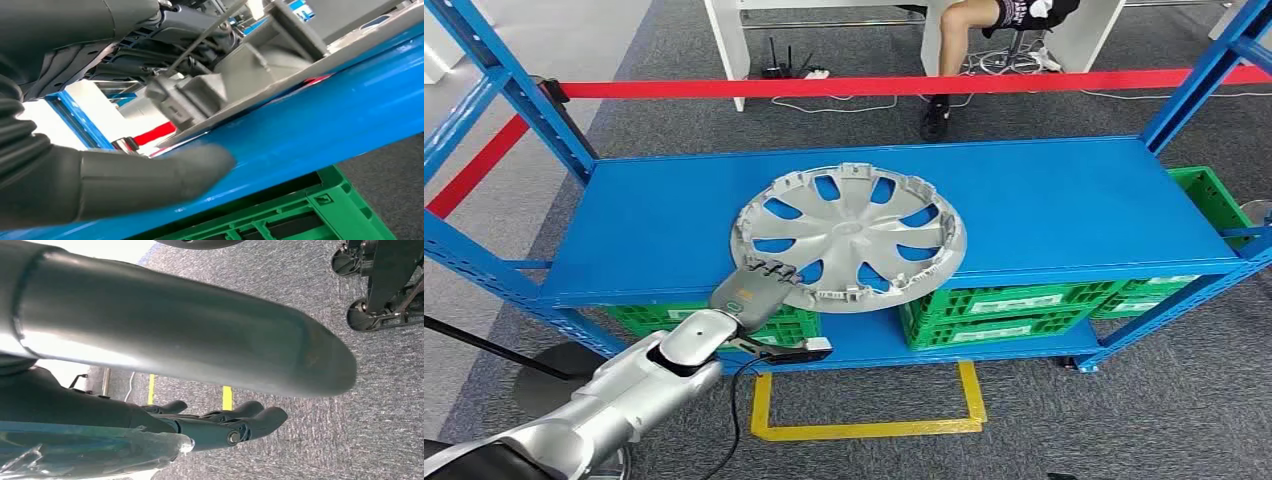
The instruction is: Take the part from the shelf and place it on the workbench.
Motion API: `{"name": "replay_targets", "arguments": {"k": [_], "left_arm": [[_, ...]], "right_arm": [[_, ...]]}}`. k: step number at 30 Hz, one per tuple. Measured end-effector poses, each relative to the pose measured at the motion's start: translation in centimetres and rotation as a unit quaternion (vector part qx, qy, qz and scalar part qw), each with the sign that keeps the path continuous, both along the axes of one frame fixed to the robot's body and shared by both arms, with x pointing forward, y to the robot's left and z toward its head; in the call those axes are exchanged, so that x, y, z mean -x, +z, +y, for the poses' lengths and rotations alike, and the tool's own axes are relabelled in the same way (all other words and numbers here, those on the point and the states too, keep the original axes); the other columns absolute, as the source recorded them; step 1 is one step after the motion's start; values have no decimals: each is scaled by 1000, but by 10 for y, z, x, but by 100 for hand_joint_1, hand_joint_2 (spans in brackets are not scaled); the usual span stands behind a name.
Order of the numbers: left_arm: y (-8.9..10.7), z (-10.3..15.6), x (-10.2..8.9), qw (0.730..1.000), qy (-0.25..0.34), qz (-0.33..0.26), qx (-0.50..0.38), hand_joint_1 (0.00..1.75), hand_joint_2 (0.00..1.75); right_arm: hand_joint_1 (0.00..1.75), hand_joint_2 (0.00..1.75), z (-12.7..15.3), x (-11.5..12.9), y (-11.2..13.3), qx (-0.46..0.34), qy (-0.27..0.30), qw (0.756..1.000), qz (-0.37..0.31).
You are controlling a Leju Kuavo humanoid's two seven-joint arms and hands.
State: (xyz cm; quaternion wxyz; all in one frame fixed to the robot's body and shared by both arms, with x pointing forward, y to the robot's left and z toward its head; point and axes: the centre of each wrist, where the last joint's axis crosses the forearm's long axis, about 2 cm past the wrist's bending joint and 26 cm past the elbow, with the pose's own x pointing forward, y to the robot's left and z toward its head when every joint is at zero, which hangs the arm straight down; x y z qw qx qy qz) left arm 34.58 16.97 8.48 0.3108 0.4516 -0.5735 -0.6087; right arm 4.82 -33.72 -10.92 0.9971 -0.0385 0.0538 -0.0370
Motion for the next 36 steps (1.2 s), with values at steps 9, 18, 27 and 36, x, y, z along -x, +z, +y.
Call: {"name": "replay_targets", "arguments": {"k": [9, 18, 27, 36], "left_arm": [[7, -2, -6, 1000, 3, -14, 6, 147, 175], [15, -3, -13, 1000, 8, -24, 11, 147, 175], [19, -1, -18, 999, 11, -42, 12, 174, 175], [34, 0, -18, 991, 37, -127, 23, 175, 175]], "right_arm": [[0, 0, -4, 0, 0, 8, 0, 1000, 0], [0, 0, -5, 0, 0, 11, 0, 1000, 0], [0, 0, -5, 0, 0, 12, 3, 1000, 1], [0, 0, -5, 1, 0, 12, 11, 1000, 2]]}}
